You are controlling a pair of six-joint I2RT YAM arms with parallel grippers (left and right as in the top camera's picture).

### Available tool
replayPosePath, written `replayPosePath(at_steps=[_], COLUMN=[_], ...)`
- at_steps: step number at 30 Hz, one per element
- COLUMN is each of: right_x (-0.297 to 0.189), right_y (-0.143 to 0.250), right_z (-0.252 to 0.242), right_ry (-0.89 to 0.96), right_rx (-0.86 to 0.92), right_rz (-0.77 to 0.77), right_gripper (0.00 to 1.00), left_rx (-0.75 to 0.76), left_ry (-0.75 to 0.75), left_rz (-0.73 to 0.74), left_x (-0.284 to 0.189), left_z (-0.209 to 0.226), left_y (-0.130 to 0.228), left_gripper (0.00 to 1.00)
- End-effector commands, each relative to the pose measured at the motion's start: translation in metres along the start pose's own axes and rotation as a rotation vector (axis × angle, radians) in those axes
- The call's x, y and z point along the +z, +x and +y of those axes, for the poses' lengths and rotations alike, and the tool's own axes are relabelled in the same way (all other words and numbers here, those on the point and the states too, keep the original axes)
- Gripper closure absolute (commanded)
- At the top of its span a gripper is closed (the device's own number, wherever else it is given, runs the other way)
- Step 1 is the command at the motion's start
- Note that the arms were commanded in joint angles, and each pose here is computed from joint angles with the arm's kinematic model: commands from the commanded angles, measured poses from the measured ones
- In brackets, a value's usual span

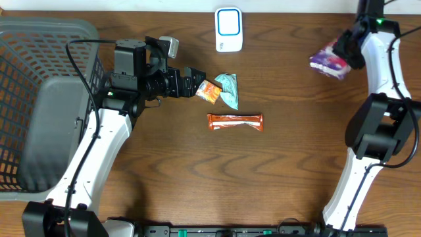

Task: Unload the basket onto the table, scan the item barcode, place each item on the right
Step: 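Carry the purple package to the right and set it down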

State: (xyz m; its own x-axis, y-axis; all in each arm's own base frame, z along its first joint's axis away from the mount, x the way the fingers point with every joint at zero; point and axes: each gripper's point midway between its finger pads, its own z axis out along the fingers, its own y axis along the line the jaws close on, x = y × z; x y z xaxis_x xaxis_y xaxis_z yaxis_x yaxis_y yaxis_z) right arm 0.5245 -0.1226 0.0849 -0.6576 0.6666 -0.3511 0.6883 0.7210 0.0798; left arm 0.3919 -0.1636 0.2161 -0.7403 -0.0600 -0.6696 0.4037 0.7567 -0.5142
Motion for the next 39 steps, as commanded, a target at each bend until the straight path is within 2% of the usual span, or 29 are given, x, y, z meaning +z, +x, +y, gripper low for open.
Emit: replayPosePath(at_steps=[1, 5, 9, 13, 16, 21, 26, 33, 39], right_x=[-0.02, -0.052, -0.11, -0.178, -0.209, -0.218, -0.212, -0.179, -0.171], right_y=[0.007, 0.021, 0.031, 0.05, 0.087, 0.169, 0.208, 0.219, 0.226], right_z=[0.006, 0.005, 0.005, 0.015, 0.034, 0.082, 0.119, 0.132, 0.126], right_ry=[-0.038, -0.075, -0.104, -0.163, -0.195, -0.231, -0.242, -0.201, -0.166], right_rx=[-0.039, -0.041, -0.082, -0.215, -0.368, -0.585, -0.683, -0.637, -0.65], right_rz=[0.025, 0.084, 0.067, 0.01, 0.024, 0.145, 0.14, 0.187, 0.226], right_gripper=[0.01, 0.01, 0.01, 0.01, 0.01, 0.01, 0.01, 0.01, 0.01], left_rx=[0.007, 0.007, 0.007, 0.007, 0.007, 0.007, 0.007, 0.007, 0.007], left_ry=[-0.002, -0.002, -0.002, -0.002, -0.002, -0.002, -0.002, -0.002, -0.002], left_rz=[0.0, 0.0, 0.0, 0.0, 0.0, 0.0, 0.0, 0.0, 0.0], left_x=[0.0, 0.0, 0.0, 0.0, 0.0, 0.0, 0.0, 0.0, 0.0], left_z=[0.002, 0.002, 0.002, 0.002, 0.002, 0.002, 0.002, 0.002, 0.002], left_y=[-0.001, -0.001, -0.001, -0.001, -0.001, -0.001, -0.001, -0.001, -0.001], left_gripper=[0.02, 0.02, 0.02, 0.02, 0.02, 0.02, 0.02, 0.02, 0.02])
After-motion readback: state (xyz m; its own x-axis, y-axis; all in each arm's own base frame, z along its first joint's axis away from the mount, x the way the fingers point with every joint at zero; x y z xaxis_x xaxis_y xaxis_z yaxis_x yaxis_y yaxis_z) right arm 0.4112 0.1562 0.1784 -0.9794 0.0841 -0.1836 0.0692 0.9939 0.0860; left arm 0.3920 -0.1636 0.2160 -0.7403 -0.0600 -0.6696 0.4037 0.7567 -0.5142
